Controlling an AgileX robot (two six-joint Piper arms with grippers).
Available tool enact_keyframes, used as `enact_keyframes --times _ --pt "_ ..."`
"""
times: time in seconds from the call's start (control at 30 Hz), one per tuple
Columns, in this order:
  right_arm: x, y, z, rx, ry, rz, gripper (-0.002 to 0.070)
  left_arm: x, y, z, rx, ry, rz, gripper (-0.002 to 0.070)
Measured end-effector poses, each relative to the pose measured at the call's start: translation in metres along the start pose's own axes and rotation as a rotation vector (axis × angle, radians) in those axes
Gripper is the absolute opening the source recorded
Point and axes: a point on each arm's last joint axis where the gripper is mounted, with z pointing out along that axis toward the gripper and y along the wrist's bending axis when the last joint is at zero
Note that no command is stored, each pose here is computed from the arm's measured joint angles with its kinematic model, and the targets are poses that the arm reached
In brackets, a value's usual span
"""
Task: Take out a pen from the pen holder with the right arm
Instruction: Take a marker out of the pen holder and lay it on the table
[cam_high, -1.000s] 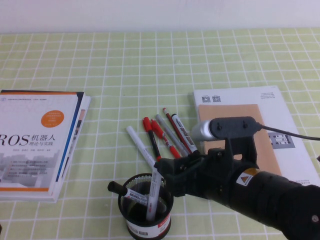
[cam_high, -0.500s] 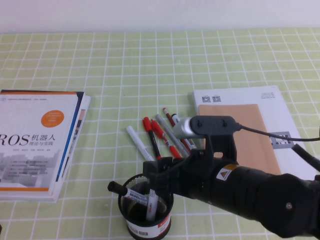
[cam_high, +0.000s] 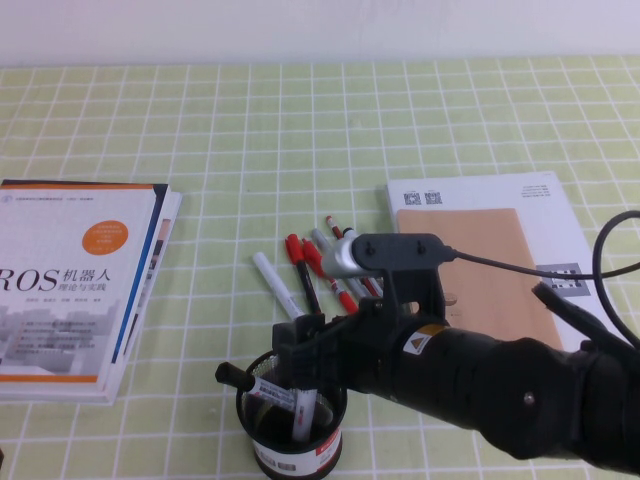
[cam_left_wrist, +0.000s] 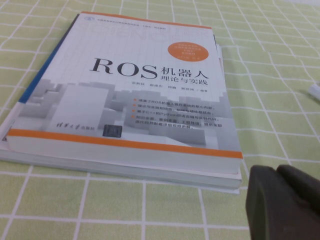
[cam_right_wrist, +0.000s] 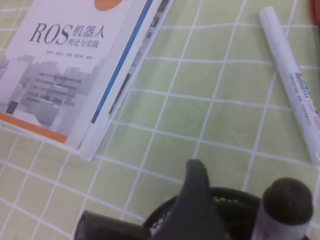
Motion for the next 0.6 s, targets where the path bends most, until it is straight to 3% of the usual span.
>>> enact_keyframes --times 0.2,0.6 --pt "0.0017 -0.0008 0.0042 0.006 0.008 -0.005 0.043 0.0 0.0 0.0 0.0 0.0 0.0 -0.0008" --pt "0.0008 -0.0009 0.0042 0.008 -0.001 -0.007 0.0155 0.0 0.0 0.0 0.0 0.0 0.0 -0.0008"
